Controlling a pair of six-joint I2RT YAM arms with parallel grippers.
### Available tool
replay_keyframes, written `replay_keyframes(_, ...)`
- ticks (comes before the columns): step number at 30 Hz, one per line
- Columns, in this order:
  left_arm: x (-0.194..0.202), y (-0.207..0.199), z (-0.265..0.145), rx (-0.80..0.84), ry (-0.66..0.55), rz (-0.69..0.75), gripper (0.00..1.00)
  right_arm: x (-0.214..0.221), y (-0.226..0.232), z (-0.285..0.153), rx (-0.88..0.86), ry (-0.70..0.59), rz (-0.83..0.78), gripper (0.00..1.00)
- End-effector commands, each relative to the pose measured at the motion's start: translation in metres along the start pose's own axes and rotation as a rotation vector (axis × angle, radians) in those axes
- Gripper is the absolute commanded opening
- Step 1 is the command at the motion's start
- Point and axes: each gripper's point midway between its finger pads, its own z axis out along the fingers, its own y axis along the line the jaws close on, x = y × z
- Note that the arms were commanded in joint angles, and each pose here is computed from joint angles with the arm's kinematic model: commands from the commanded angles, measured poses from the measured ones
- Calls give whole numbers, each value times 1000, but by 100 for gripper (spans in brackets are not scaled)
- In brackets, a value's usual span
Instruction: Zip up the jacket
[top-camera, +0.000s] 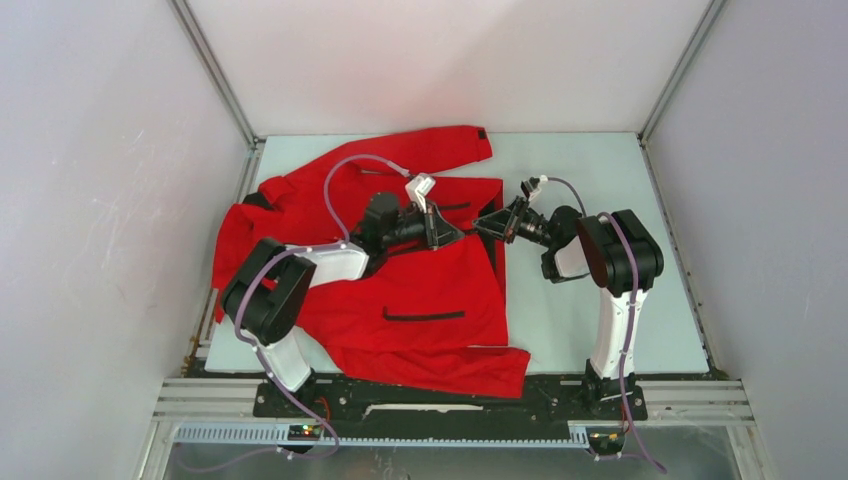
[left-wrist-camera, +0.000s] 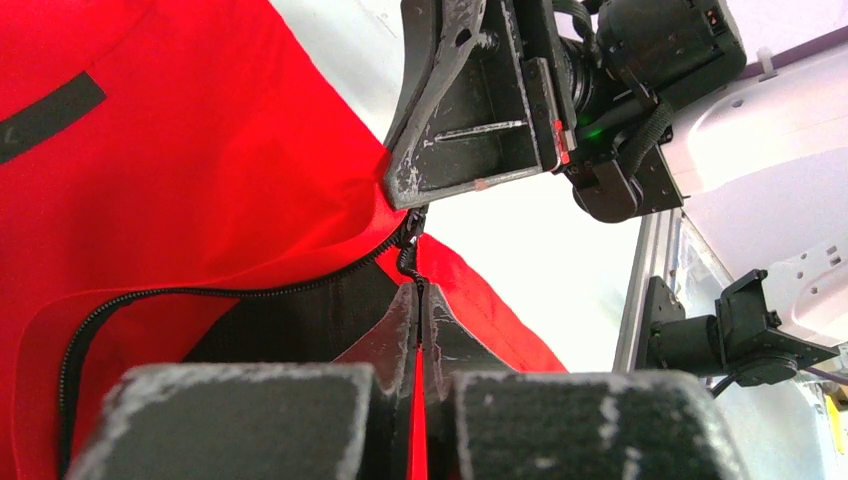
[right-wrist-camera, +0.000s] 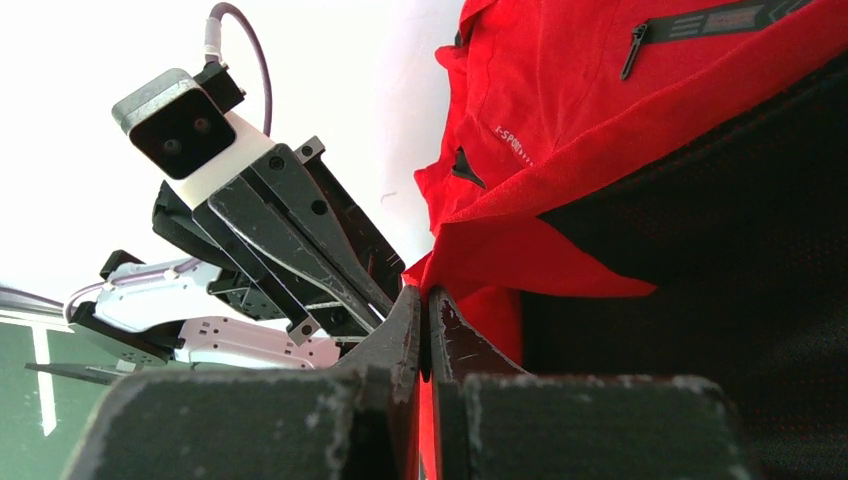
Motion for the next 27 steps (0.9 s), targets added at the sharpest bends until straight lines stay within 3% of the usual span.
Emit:
replay_keyframes(1, -10, -15, 0, 33, -13, 51, 0, 3, 11, 6, -49, 33, -57, 0)
replay_keyframes(8, -2, -7, 5, 22, 5, 12, 0, 6, 21, 8, -64, 44, -65, 0)
replay_keyframes(13, -2, -3, 3, -6, 12, 7, 24, 6, 24, 8, -69, 46, -66, 0)
replay_keyframes(16, -2, 1, 1, -10, 6, -9, 31, 6, 26, 8, -72, 49, -68, 0)
replay_keyframes(27, -2, 3, 5, -3, 10, -21, 24, 5, 27, 8, -73, 46, -73, 0)
